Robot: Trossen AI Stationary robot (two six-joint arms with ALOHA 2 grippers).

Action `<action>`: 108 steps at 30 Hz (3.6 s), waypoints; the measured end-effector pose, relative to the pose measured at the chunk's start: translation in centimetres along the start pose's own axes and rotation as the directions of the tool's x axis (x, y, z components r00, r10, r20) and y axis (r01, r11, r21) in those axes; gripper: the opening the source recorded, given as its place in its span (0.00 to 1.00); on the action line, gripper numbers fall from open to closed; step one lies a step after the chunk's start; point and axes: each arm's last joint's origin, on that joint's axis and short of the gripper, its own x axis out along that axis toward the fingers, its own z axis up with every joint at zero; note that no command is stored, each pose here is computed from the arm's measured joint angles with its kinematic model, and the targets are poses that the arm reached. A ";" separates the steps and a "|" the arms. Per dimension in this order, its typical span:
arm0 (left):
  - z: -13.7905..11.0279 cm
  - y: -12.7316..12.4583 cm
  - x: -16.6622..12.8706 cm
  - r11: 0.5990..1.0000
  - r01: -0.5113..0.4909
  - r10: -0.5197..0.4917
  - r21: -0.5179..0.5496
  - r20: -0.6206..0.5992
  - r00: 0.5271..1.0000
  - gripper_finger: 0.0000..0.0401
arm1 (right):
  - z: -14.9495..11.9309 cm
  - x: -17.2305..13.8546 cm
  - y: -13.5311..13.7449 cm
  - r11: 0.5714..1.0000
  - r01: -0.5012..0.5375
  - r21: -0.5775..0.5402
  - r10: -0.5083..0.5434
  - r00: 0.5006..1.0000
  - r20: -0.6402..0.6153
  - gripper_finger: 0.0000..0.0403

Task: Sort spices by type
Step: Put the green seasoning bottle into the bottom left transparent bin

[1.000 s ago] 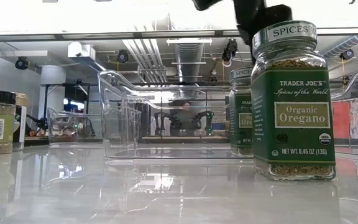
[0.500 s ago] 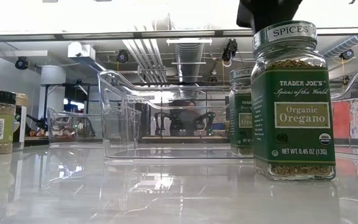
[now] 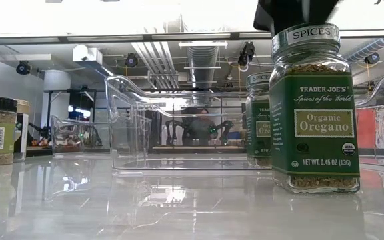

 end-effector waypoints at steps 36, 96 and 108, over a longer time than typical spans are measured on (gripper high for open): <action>-1.5 -0.5 -3.4 0.992 -0.125 0.126 -0.014 0.073 0.989 0.52 | 6.6 -7.3 -3.3 0.999 0.012 0.049 -0.026 0.954 0.297 0.50; -1.6 -0.5 -3.6 0.992 -0.122 0.125 -0.042 0.078 0.989 0.52 | 6.8 0.8 -9.1 0.995 0.089 -0.041 -0.093 0.991 -0.097 0.51; -1.6 -0.5 -3.5 0.992 -0.122 0.125 -0.041 0.076 0.989 0.52 | 6.8 0.8 -9.1 0.996 0.092 -0.012 -0.093 0.991 -0.096 0.56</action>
